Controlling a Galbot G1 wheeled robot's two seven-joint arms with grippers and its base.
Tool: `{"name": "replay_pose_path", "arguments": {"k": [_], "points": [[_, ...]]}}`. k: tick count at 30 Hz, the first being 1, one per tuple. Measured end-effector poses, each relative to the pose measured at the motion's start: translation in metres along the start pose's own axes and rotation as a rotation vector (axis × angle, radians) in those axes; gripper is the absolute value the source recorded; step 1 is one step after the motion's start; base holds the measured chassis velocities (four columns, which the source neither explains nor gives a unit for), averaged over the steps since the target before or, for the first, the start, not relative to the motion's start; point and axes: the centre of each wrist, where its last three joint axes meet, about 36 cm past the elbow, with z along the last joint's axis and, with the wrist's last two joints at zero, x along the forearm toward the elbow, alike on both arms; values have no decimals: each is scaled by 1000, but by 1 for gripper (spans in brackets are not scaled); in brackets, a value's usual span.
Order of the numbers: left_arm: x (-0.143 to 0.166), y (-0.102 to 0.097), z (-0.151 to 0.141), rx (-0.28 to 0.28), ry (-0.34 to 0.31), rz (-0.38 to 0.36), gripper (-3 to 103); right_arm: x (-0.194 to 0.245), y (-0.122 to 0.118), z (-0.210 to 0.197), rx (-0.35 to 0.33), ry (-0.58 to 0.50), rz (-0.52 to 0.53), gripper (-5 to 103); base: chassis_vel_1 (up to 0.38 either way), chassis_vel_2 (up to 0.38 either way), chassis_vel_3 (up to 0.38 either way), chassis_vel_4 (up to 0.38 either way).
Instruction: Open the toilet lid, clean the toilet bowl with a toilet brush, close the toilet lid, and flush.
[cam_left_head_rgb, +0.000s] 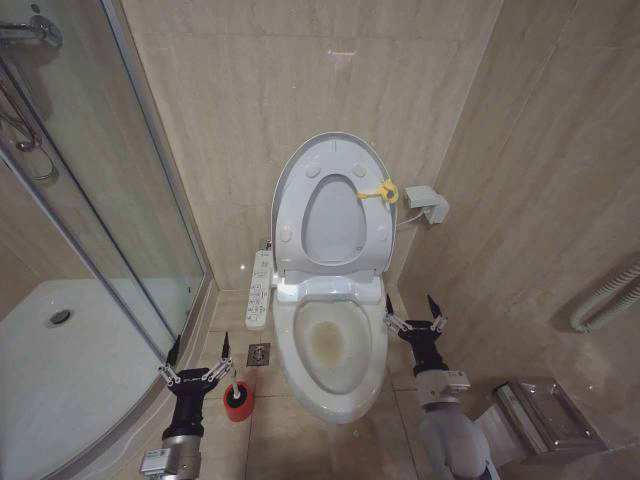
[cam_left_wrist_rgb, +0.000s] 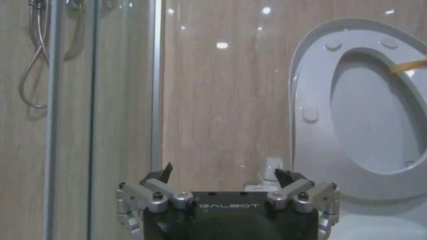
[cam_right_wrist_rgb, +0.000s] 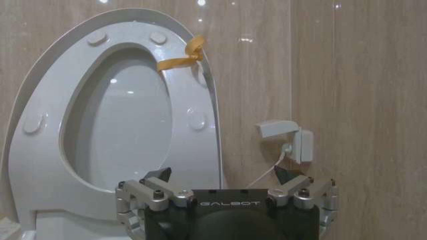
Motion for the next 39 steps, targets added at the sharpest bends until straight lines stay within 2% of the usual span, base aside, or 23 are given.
{"name": "replay_pose_path", "arguments": {"k": [9,14,27,39], "points": [[-1,-7,2,9,-5,38,100,0,0,0,0,0,0,100,0,0,0,0],[-5,1,6,-7,-25,50,100,0,0,0,0,0,0,100,0,0,0,0],[-16,7,9,-19,-52,71,100,0,0,0,0,0,0,100,0,0,0,0],[-25,7,9,-16,-69,77,100,0,0,0,0,0,0,100,0,0,0,0]]}}
